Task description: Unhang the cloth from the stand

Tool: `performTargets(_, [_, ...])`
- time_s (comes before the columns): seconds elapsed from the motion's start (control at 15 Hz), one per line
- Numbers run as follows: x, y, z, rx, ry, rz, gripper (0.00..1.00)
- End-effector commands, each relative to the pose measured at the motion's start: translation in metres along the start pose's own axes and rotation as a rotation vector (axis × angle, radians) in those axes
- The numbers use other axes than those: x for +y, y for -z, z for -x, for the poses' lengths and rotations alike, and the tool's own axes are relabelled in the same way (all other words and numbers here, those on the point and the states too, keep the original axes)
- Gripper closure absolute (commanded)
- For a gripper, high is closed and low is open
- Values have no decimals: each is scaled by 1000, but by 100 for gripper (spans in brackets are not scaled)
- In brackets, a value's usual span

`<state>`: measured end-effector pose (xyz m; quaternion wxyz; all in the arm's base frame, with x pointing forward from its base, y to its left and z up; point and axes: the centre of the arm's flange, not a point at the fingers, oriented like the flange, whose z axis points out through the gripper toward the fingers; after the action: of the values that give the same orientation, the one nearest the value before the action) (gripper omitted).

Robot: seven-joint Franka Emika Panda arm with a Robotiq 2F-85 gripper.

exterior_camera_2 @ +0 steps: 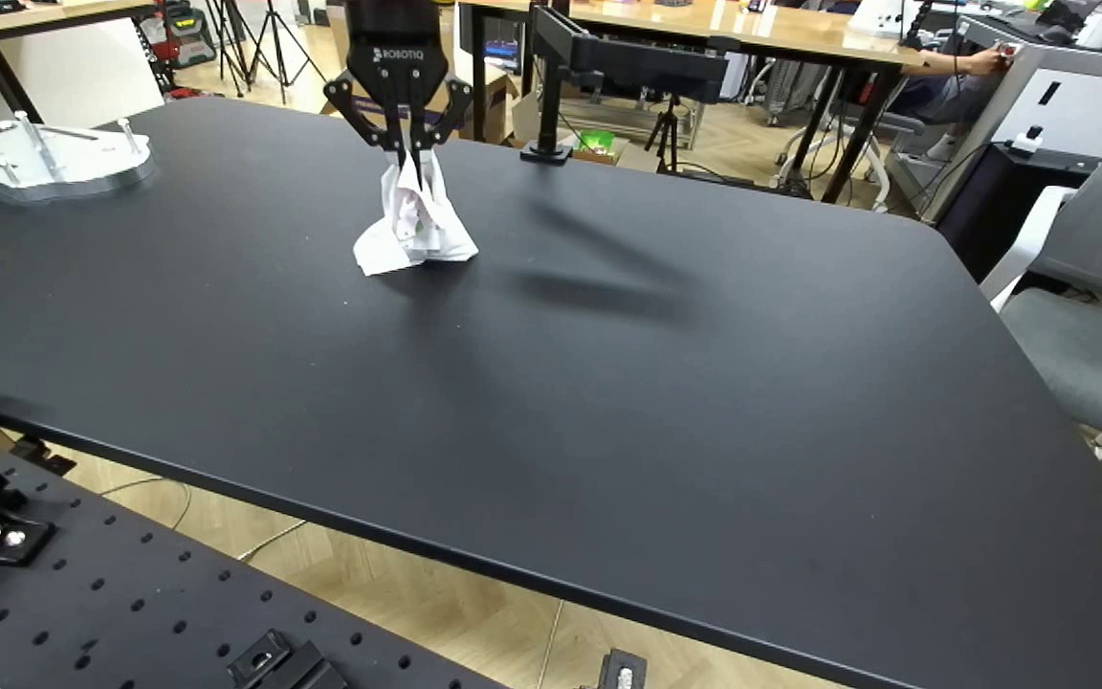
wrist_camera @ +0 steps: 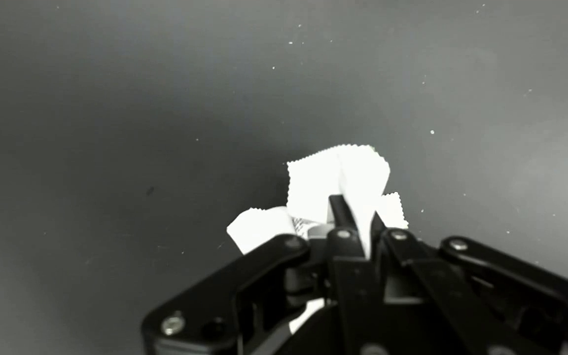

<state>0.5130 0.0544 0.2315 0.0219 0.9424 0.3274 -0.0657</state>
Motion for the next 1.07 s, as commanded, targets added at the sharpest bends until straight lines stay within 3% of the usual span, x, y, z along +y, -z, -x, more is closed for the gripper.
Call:
performTargets(0.0, [11, -6, -12, -18, -29, 2, 64])
performTargets(0.33, [14, 18, -18, -13, -109, 17, 30])
performTargets(0.6, [-3, 38, -30, -82, -113, -7, 2])
performTargets(1.0, [-52, 53, -53, -153, 1, -35, 0])
